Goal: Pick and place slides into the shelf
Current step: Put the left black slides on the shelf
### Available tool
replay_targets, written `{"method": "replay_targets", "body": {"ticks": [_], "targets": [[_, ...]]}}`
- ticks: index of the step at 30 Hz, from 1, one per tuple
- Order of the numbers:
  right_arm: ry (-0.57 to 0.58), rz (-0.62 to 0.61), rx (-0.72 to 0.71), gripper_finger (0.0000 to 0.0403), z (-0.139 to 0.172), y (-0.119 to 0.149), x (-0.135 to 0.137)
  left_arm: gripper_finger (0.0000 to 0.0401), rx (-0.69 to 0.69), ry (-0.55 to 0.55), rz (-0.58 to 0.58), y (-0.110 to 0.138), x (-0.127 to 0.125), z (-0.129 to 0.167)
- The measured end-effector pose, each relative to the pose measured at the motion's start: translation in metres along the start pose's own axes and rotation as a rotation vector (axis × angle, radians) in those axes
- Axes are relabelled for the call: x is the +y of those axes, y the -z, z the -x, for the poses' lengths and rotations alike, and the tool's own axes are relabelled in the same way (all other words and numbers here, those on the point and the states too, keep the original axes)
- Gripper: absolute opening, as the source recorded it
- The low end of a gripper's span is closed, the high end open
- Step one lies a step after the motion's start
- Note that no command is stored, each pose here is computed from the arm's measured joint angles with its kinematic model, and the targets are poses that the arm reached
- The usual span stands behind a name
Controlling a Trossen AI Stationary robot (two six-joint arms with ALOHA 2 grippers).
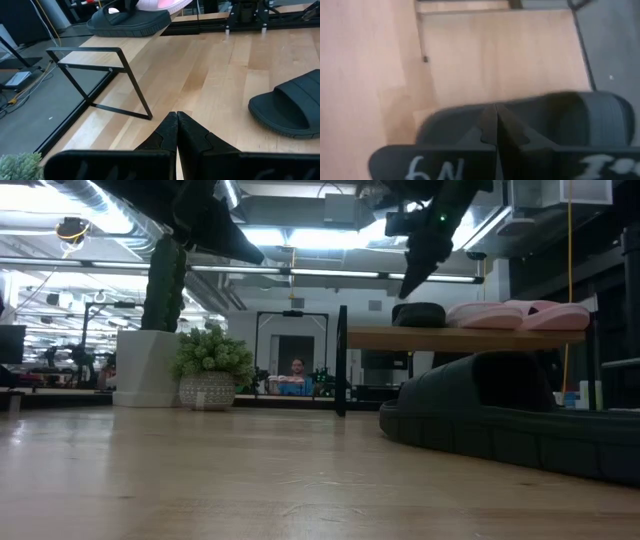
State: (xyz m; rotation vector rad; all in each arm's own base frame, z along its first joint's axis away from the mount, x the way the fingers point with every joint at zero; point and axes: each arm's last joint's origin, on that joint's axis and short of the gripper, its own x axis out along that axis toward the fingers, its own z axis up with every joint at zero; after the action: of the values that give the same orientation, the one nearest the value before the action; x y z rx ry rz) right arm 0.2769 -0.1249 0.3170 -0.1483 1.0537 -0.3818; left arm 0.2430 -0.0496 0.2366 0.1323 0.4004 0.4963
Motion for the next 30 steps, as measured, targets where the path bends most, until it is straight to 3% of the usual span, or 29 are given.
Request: {"method": "replay_targets", "body": {"ticks": [9,16,30], "targets": [[-0.053,0.062,-0.020,0.0000,-0.013,-0.009,0.014,0.0000,0.000,0.001,0.000,0.000,0.000,0.000],[-0.085,0.068,0.059,0.0000,-0.027,-0.005,0.018,0.0000,-0.001,0.003,0.000,0.000,-0.001,0.000],[-0.028,0.059,0.136,0.0000,-0.025,0.000,0.017,0.0000,0.002,0.018,0.000,0.000,-0.001,0.000]]}}
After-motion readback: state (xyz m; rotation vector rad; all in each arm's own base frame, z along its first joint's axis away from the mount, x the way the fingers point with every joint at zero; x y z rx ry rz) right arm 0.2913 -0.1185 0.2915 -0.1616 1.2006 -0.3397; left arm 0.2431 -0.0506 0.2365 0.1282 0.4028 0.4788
